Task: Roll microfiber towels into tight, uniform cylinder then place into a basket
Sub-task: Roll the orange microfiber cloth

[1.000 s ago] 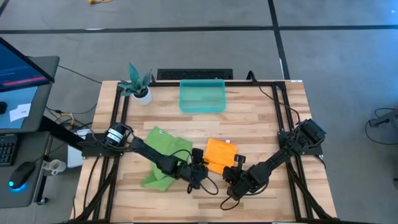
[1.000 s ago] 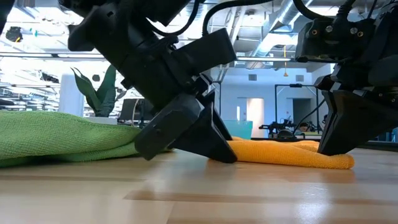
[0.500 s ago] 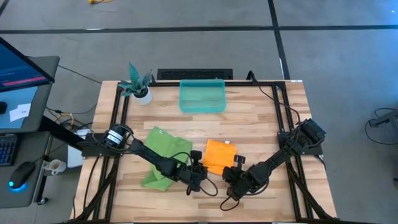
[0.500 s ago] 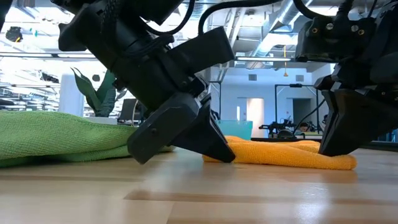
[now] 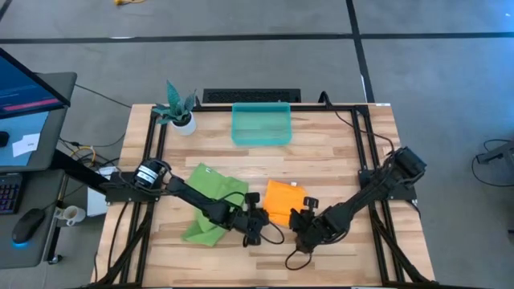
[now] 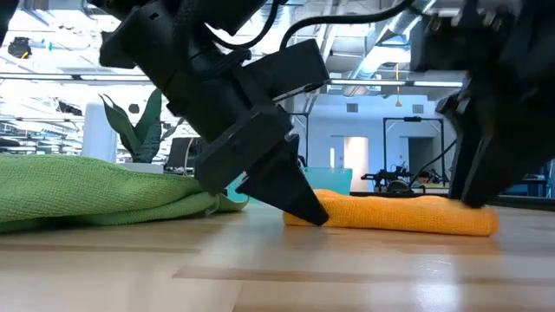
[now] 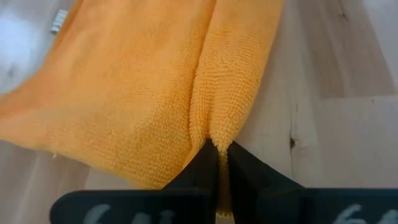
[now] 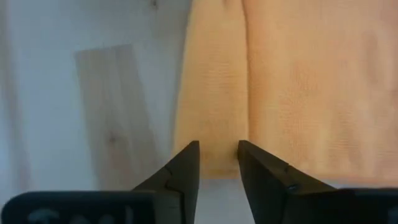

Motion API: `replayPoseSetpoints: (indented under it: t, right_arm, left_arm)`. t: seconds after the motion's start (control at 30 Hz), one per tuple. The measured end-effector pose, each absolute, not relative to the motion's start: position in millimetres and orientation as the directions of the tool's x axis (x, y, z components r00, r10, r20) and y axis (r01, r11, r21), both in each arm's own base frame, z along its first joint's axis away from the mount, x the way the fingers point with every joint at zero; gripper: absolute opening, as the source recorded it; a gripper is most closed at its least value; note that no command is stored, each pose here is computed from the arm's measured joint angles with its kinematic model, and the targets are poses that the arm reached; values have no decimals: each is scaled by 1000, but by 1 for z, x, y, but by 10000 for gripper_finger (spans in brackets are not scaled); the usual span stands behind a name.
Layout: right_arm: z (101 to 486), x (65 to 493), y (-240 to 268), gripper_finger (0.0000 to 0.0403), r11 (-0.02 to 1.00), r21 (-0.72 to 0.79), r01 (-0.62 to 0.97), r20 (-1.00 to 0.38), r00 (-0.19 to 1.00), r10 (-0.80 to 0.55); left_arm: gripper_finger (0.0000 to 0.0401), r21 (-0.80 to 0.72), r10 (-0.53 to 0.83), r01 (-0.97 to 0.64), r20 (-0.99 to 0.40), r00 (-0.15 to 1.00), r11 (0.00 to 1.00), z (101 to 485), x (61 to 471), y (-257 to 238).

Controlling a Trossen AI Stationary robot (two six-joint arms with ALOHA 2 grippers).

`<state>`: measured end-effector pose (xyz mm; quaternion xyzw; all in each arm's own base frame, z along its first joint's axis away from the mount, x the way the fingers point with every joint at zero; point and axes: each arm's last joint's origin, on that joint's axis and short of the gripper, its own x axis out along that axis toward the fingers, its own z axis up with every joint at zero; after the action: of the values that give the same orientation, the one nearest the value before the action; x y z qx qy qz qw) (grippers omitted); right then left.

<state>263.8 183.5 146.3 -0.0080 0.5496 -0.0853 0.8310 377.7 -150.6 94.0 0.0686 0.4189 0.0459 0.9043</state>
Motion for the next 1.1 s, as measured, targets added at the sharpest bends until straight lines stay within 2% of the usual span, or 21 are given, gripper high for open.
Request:
replayPoseSetpoints:
  t: [0.17,0.3,0.47,0.67,0.87,1.1]
  right_arm:
    - [176,247,184,127,986,-124,112,-884,438,-161]
    - [199,229,197,115,978,-182,101,-785,584,-206]
    - [196,212,227,108,954,-295,51,-662,710,-242]
    - [157,216,246,108,929,-369,-10,-666,700,-257]
    - [128,236,240,109,892,-450,-39,-677,666,-313]
    - [121,254,226,109,945,-327,-1,-760,595,-262]
  left_arm:
    - [16,104,113,-51,-789,603,993,102,383,-152]
    - [16,86,112,-72,-799,591,994,110,387,-155]
    - [17,34,91,-109,-816,571,993,118,391,-158]
    - [17,-17,54,-120,-825,563,993,121,393,-160]
    - [18,-15,56,-122,-825,562,992,121,393,-160]
    - [18,-12,59,-121,-828,558,993,121,393,-159]
